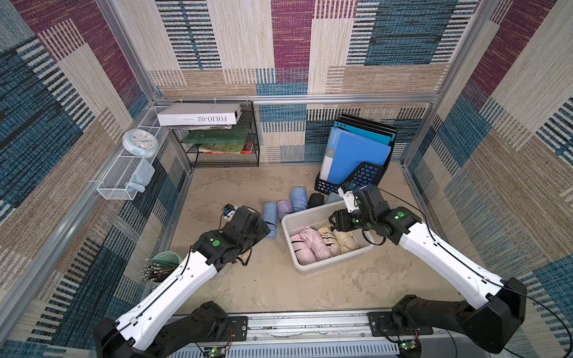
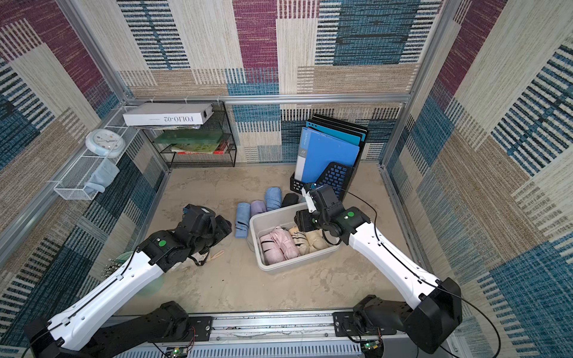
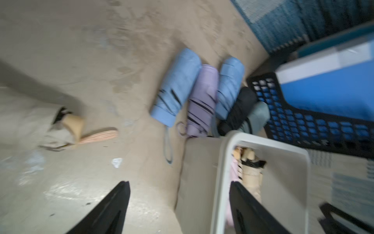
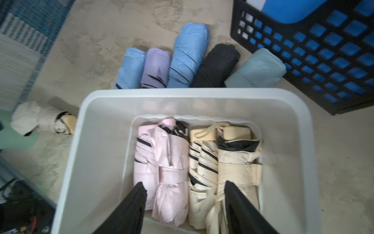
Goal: Put the umbrella into the storage box
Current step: Pick up the umbrella from the center of the board.
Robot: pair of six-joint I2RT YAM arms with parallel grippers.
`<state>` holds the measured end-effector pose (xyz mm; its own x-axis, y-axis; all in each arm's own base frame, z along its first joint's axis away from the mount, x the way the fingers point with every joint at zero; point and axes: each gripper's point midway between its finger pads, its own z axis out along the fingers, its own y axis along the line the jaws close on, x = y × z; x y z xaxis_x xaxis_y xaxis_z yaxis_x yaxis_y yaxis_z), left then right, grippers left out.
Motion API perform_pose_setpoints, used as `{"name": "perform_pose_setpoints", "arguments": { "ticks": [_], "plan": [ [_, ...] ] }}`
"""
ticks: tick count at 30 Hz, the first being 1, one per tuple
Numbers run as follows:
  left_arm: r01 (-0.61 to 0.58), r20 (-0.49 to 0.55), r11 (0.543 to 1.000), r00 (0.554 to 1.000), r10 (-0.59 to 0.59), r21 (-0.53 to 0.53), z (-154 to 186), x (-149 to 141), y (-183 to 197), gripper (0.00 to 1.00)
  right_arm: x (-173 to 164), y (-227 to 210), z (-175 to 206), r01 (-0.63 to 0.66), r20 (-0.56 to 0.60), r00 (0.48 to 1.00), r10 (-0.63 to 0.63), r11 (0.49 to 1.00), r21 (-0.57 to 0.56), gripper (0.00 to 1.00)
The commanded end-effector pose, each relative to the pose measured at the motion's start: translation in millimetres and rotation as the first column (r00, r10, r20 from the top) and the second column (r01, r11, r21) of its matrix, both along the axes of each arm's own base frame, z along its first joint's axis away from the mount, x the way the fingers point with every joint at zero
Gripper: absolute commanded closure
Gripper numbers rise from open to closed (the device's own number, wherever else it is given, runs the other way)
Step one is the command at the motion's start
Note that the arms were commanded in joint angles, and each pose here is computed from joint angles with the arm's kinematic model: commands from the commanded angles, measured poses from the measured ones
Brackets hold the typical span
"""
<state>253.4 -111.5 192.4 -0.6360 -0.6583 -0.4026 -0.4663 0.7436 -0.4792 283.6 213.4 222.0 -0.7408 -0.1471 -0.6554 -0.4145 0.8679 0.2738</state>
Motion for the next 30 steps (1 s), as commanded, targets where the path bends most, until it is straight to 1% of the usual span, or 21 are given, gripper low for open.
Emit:
{"name": "perform_pose_setpoints", "arguments": {
  "ticks": [1,3,6,8,12,15,18,23,26,30],
  "plan": [
    [-0.143,-0.177,0.986,0.972,0.156,0.081,-36.4,-32.6,44.8,0.16,-5.4,25.5,19.7,-0.067,0.018,0.998,0.065,0.988,0.137,0.31],
    [-0.220,-0.240,0.970,0.941,0.239,0.103,-52.9,-41.4,61.1,0.15,-7.9,30.8,20.5,-0.086,0.019,0.996,0.084,0.985,0.146,0.29],
    [-0.308,-0.287,0.942,0.898,0.333,0.131,-71.0,-46.3,79.3,0.11,-11.4,35.0,21.3,-0.107,0.023,0.994,0.104,0.982,0.155,0.26],
    [-0.352,-0.300,0.927,0.877,0.376,0.132,-79.8,-44.3,87.4,0.10,-12.0,34.5,20.0,-0.109,0.026,0.994,0.106,0.982,0.154,0.24],
    [-0.452,-0.298,0.880,0.828,0.474,0.144,-92.4,-37.0,108.6,0.08,-14.5,35.5,16.1,-0.125,0.023,0.992,0.123,0.980,0.153,0.23],
    [-0.485,-0.269,0.867,0.825,0.497,0.114,-101.2,-19.0,115.7,0.07,-14.7,36.3,12.6,-0.132,0.020,0.991,0.131,0.980,0.148,0.23],
    [-0.516,-0.276,0.848,0.803,0.527,0.118,-109.5,-9.9,122.6,0.06,-14.7,37.1,9.8,-0.135,0.014,0.991,0.134,0.980,0.145,0.23],
    [-0.568,-0.324,0.805,0.739,0.590,0.169,-129.5,-13.3,130.3,0.06,-13.3,37.3,8.8,-0.131,0.012,0.991,0.131,0.981,0.144,0.23],
    [-0.589,-0.349,0.787,0.710,0.612,0.182,-141.9,-15.7,130.4,0.07,-14.0,36.0,9.3,-0.124,0.009,0.992,0.124,0.982,0.145,0.24],
    [-0.590,-0.362,0.787,0.704,0.611,0.181,-152.0,-11.6,128.4,0.13,-16.1,33.2,10.7,-0.113,0.006,0.994,0.113,0.983,0.147,0.24]
  ]
}}
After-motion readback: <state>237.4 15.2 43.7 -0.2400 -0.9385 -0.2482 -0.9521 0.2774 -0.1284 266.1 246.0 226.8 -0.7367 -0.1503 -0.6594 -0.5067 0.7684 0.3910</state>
